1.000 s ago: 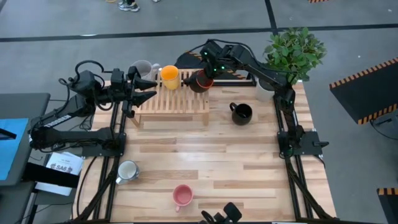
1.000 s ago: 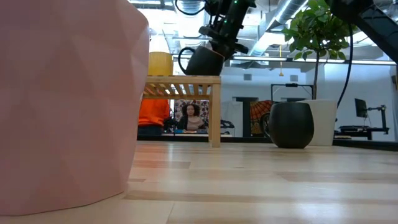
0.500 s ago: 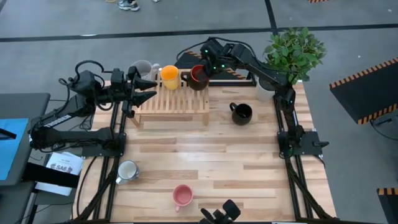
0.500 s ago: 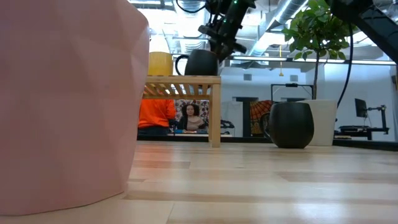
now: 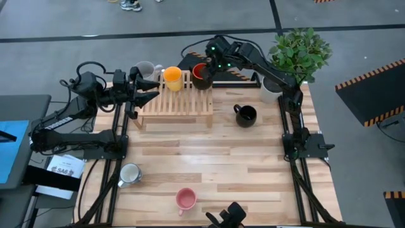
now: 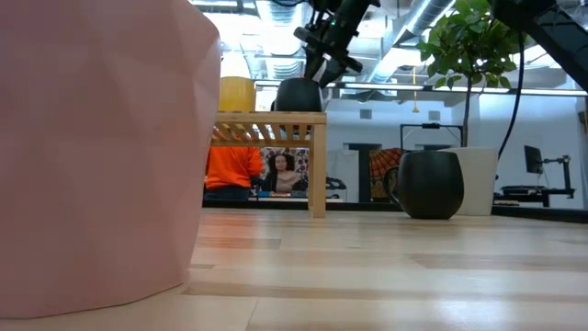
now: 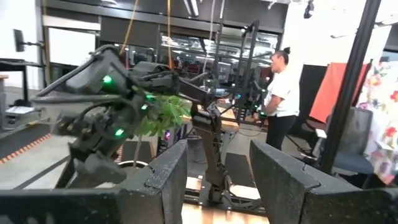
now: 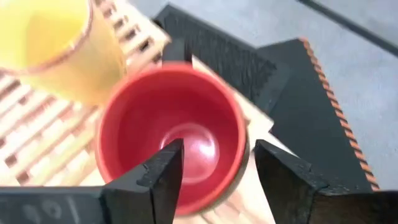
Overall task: Place coffee mugs
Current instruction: Put the black mug on the shelf
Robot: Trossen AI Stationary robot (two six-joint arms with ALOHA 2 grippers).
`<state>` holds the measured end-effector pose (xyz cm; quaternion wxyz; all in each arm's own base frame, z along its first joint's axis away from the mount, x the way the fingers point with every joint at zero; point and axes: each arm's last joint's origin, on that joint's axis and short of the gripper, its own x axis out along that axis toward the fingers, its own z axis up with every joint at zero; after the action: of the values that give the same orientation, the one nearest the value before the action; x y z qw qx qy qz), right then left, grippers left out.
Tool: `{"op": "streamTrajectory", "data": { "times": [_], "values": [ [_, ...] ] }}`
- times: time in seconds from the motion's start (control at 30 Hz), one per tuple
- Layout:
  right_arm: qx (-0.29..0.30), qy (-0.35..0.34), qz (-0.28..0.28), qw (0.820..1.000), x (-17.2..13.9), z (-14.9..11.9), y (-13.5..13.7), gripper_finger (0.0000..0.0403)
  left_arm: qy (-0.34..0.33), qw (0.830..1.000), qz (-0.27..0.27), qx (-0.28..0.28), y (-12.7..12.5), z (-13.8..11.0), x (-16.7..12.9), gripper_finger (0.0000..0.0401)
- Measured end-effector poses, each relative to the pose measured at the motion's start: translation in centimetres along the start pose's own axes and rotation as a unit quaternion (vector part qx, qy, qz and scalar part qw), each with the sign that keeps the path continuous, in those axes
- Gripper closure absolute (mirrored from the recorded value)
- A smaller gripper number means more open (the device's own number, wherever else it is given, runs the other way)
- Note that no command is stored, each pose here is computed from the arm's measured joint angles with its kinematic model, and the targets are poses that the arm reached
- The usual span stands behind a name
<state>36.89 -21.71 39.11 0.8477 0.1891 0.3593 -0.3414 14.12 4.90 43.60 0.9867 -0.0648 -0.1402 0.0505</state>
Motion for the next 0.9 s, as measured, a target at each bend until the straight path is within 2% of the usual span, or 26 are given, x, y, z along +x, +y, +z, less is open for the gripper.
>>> {"op": "streamTrajectory", "data": {
  "times": [0.27, 0.47, 0.7, 0.9],
  "values": [
    [-0.022, -0.039, 0.005, 0.999, -3.0, 0.6, -0.7, 0.0178, -0.003, 1.000, 0.013, -0.001, 0.1, 0.0, 0.0, 0.0244],
    [-0.057, -0.071, 0.019, 0.996, -8.6, 0.2, -1.0, 0.0179, -0.009, 0.999, 0.043, -0.005, 0.3, 0.0, 0.0, 0.0244],
    [-0.118, -0.024, 0.083, 0.989, -13.9, -3.3, 1.5, 0.0179, 0.010, 0.999, 0.040, 0.004, 0.6, -0.7, 1.0, 0.0244],
    [-0.142, -0.026, 0.110, 0.983, -14.9, -7.3, 2.8, 0.0179, 0.038, 0.999, 0.015, -0.002, 1.0, -1.8, 2.3, 0.0244]
  ]
}}
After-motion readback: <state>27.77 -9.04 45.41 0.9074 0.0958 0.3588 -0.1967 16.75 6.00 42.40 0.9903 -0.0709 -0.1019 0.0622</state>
